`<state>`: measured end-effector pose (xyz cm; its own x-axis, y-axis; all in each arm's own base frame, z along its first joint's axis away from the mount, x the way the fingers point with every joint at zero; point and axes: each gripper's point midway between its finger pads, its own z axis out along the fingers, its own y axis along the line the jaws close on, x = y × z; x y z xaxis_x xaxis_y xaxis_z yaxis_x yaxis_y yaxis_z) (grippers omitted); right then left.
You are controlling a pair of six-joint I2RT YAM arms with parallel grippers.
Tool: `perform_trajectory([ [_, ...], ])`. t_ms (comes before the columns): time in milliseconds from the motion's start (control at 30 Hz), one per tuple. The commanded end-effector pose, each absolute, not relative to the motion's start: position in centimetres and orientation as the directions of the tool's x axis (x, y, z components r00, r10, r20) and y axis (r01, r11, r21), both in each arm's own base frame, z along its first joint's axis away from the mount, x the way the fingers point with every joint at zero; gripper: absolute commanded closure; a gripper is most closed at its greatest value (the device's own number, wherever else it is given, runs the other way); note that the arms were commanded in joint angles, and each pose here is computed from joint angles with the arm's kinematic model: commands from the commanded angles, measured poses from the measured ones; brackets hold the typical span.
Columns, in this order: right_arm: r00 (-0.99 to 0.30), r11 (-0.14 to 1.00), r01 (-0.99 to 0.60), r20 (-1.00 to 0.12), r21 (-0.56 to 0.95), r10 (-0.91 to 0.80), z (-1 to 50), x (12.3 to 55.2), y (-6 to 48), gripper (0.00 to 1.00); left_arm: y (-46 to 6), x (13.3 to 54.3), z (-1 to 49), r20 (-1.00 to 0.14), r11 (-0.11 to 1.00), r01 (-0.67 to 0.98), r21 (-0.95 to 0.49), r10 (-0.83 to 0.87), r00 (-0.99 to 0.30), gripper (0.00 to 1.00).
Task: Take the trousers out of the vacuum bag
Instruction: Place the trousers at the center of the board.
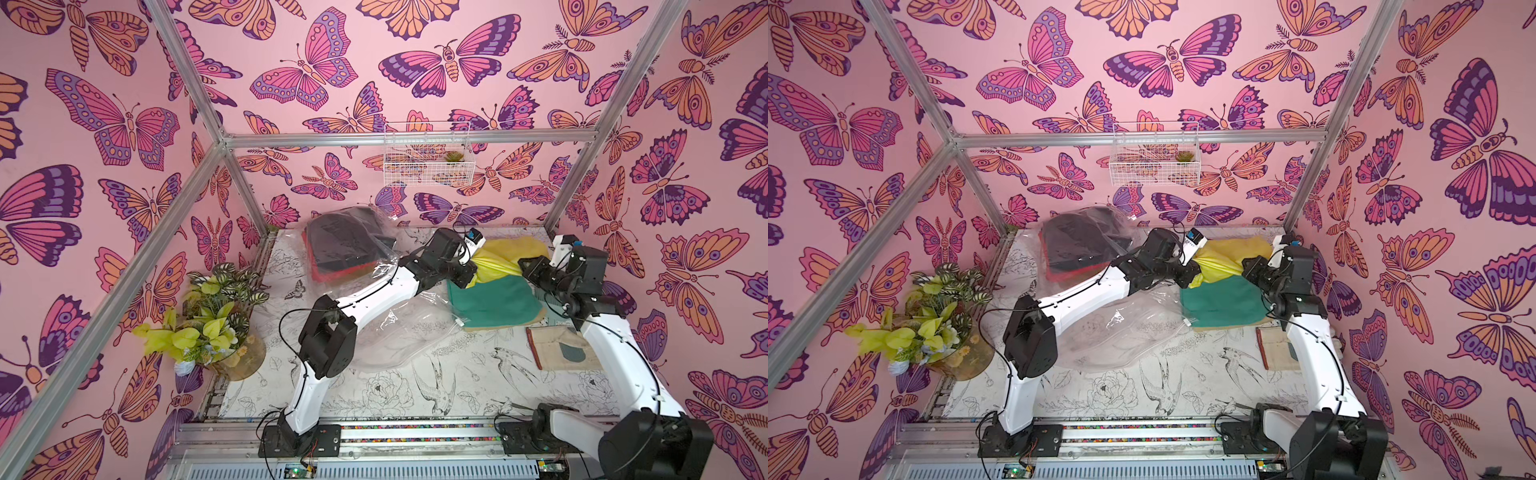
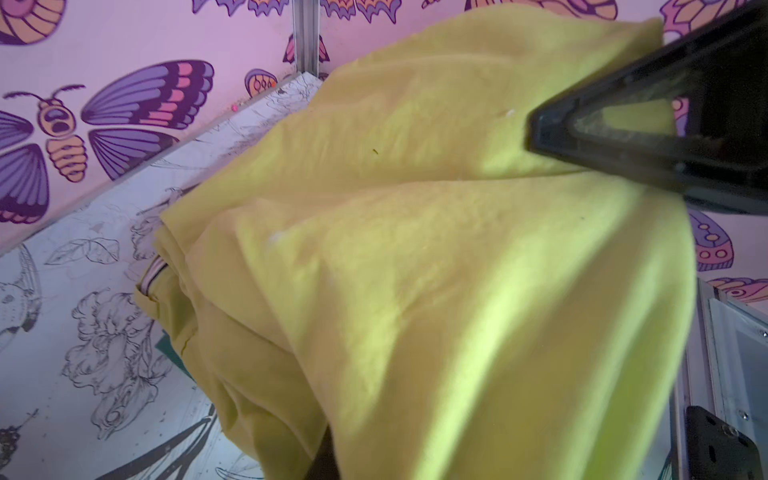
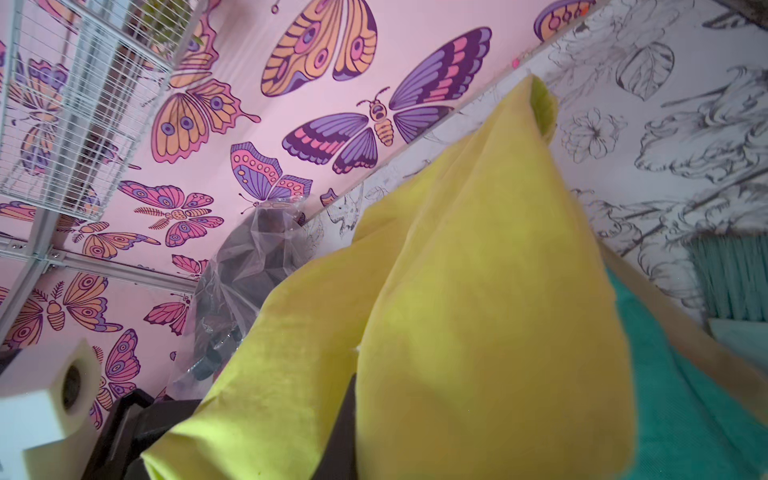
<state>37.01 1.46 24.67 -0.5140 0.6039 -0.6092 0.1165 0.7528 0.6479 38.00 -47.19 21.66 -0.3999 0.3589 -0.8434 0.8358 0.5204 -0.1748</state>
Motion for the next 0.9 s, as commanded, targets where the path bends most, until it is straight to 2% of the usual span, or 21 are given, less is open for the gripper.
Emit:
perform_trajectory([
  [0,-0.482,0.751,0.283,-0.589,0.597,0.649,21.8,35.2,-2.1,1.0,-43.1,40.7,20.7,-0.82,0.661,0.734,-0.158,0.325,-0.47,1.0],
  [267,-0.552,0.719,0.383,-0.48,0.58,0.682,15.8,32.5,-2.1,1.0,-43.4,37.9,14.6,-0.743,0.657,0.74,-0.145,0.421,-0.52,0.99],
  [533,-0.586,0.669,0.453,-0.368,0.589,0.722,12.3,31.0,-2.2,1.0,-42.9,35.0,10.6,-0.676,0.628,0.772,-0.1,0.526,-0.516,0.85],
  [700,-0.599,0.655,0.464,-0.333,0.597,0.728,10.9,30.9,-1.9,1.0,-42.9,33.2,8.8,-0.642,0.608,0.788,-0.099,0.566,-0.518,0.66],
  [867,-0.605,0.661,0.478,-0.328,0.578,0.725,9.7,30.8,-2.1,1.0,-42.5,31.4,7.8,-0.612,0.603,0.787,-0.133,0.575,-0.544,0.32],
])
